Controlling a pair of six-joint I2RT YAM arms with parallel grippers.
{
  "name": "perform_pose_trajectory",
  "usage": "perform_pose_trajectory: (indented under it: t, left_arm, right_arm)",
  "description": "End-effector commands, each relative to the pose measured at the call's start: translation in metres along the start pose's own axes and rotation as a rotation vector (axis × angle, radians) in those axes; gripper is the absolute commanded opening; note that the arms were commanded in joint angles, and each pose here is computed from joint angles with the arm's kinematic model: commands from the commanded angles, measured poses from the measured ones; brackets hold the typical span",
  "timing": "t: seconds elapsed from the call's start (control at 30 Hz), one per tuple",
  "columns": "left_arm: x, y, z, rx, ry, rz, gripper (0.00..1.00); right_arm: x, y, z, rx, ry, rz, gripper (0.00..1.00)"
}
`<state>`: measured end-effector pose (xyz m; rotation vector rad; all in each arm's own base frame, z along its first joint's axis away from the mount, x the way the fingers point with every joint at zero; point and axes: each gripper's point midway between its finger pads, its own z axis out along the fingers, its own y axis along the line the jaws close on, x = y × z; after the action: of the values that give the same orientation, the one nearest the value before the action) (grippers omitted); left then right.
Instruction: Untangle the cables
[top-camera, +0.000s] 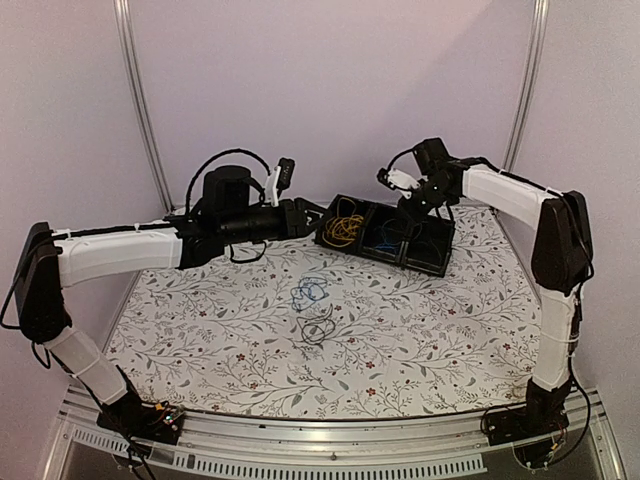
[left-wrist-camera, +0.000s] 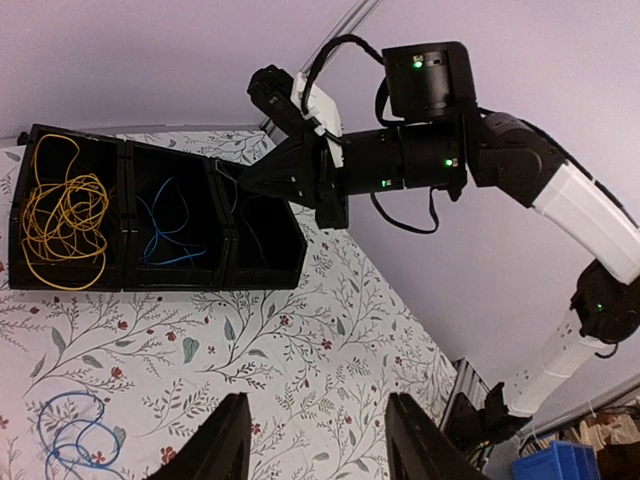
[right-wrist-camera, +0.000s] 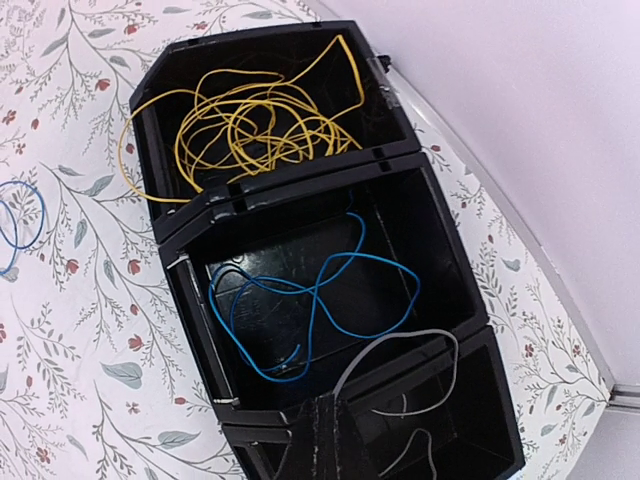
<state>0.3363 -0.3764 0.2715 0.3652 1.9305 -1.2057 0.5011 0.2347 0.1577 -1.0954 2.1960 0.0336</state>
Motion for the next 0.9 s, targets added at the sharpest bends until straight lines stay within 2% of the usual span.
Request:
perform_pose_trajectory:
  t: [0.0, 0.43, 0.83, 0.87]
  left_arm:
    - [-0.002, -0.001, 0.001, 0.024, -0.007, -0.009, 0.49]
    - [0.002, 0.003, 0.002, 0.018, 0.0, -0.026, 0.49]
    - [0.003, 0.005, 0.001, 0.011, 0.0, -0.028, 0.49]
    - [0.002, 0.005, 0.001, 0.011, -0.001, -0.028, 0.49]
  right_arm:
    - [0.02, -0.019, -0.01, -0.01, 0.001, 0.074, 0.0]
    - [0.085, -0.022, 0.02, -0.109, 0.092, 0.216, 0.0]
    - [0.099, -0.004, 0.053, -0.223, 0.151, 0.251, 0.0]
    - [0.098, -0.005, 0.05, -0.216, 0.149, 0.251, 0.06]
